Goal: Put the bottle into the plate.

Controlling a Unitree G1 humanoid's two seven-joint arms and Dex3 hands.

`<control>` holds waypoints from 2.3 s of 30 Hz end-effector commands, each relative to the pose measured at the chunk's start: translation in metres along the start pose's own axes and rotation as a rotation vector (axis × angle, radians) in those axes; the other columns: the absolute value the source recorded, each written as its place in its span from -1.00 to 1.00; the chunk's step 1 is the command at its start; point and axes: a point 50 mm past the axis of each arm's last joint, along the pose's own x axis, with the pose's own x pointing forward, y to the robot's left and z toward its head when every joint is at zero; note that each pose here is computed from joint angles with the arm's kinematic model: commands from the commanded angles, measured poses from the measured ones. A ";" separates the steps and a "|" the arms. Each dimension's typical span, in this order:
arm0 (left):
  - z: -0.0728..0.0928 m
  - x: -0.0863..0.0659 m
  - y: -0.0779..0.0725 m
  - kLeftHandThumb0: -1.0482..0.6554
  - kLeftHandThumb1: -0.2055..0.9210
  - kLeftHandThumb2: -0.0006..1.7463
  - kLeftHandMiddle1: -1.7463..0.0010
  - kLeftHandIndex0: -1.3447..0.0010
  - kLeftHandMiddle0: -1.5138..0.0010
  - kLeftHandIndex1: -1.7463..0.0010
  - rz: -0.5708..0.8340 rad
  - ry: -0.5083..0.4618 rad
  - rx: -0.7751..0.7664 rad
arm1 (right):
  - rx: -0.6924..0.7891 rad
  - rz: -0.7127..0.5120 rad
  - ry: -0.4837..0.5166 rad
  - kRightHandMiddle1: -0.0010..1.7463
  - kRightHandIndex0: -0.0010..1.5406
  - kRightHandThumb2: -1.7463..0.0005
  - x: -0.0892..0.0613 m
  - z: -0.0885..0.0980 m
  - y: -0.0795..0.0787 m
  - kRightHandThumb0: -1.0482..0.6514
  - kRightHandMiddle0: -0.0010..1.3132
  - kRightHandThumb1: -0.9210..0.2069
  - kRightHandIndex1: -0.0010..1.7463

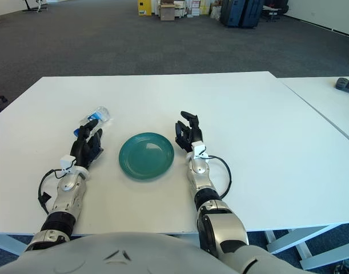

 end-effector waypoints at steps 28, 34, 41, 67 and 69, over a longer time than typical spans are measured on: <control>0.068 -0.014 -0.005 -0.66 1.00 -0.27 0.99 1.00 0.47 0.09 0.062 -0.242 0.510 | -0.028 -0.022 0.140 0.03 -0.32 0.27 -0.019 -0.027 -0.003 -0.46 -0.95 -1.00 -1.00; 0.094 0.014 -0.009 -0.79 1.00 -0.32 0.97 1.00 0.42 0.07 0.117 -0.300 0.698 | -0.016 -0.034 0.135 0.06 -0.31 0.30 -0.017 -0.026 0.001 -0.49 -0.90 -1.00 -0.99; 0.102 0.031 -0.016 -0.88 1.00 -0.32 0.93 0.97 0.31 0.04 0.144 -0.326 0.847 | -0.001 -0.023 0.138 0.07 -0.31 0.32 -0.018 -0.026 0.002 -0.49 -0.91 -1.00 -0.99; 0.086 0.092 -0.028 -0.91 1.00 -0.28 0.99 0.99 0.65 0.12 0.070 -0.241 1.212 | -0.004 -0.015 0.159 0.03 -0.30 0.34 -0.017 -0.028 -0.003 -0.43 -0.94 -1.00 -0.99; 0.083 0.095 -0.028 -0.92 1.00 -0.27 0.99 1.00 0.73 0.18 0.049 -0.217 1.262 | -0.005 -0.017 0.161 0.03 -0.30 0.34 -0.018 -0.028 -0.004 -0.44 -0.94 -1.00 -0.99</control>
